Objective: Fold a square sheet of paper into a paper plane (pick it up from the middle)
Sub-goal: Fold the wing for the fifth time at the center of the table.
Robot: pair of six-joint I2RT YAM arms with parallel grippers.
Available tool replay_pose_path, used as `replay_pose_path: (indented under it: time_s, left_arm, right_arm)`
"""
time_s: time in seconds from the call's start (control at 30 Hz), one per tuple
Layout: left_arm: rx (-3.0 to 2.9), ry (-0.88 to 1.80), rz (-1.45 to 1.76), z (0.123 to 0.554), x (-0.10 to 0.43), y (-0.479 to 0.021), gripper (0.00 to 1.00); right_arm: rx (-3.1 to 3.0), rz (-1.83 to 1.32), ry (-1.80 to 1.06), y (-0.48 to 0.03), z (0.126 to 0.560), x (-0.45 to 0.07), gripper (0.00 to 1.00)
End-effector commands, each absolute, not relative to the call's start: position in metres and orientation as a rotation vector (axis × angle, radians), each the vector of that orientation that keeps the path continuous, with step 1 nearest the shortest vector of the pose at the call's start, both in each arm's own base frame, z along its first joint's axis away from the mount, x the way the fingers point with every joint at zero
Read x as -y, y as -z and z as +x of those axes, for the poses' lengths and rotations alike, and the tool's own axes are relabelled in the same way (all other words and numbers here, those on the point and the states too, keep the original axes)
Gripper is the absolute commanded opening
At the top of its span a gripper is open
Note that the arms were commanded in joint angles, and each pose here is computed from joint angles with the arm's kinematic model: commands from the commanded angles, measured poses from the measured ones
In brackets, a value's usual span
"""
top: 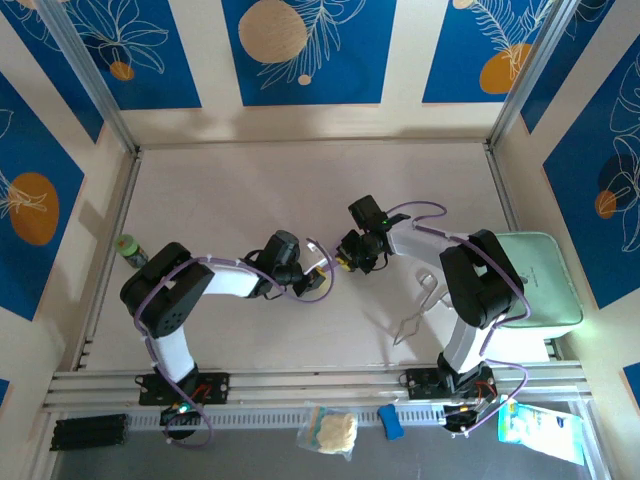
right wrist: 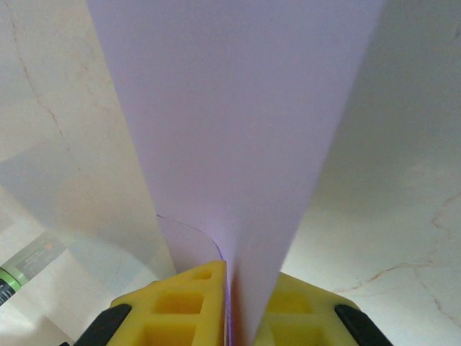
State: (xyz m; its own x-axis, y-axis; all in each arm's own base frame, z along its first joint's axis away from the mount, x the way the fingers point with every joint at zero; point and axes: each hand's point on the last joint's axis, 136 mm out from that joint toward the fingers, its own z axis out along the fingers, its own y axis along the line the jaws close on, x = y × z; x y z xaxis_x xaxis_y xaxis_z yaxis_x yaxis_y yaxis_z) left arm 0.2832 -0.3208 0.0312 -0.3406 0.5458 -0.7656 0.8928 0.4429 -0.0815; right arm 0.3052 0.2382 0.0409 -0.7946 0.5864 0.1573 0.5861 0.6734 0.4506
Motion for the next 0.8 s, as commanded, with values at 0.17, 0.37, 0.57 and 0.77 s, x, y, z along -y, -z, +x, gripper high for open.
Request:
replay_pose_path:
  time_s: [0.17, 0.37, 0.57, 0.77]
  left_arm:
    - [-2.027, 0.649, 1.246, 0.28, 0.315, -0.035, 0.21]
    - [-2.042, 0.661, 1.235, 0.282, 0.317, -0.036, 0.1]
    - [-2.129, 0.744, 1.154, 0.285, 0.32, -0.045, 0.03]
    - [-2.29, 0.884, 1.001, 0.287, 0.319, -0.046, 0.0]
  right_arm:
    - [-2.895, 0.998, -0.782, -0.044, 0.304, -0.242, 0.11]
    - [-2.895, 0.981, -0.794, -0.045, 0.305, -0.243, 0.12]
    - [-2.888, 0.93, -0.805, -0.053, 0.31, -0.239, 0.3]
    - [-2.842, 0.783, -0.822, -0.067, 0.318, -0.229, 0.53]
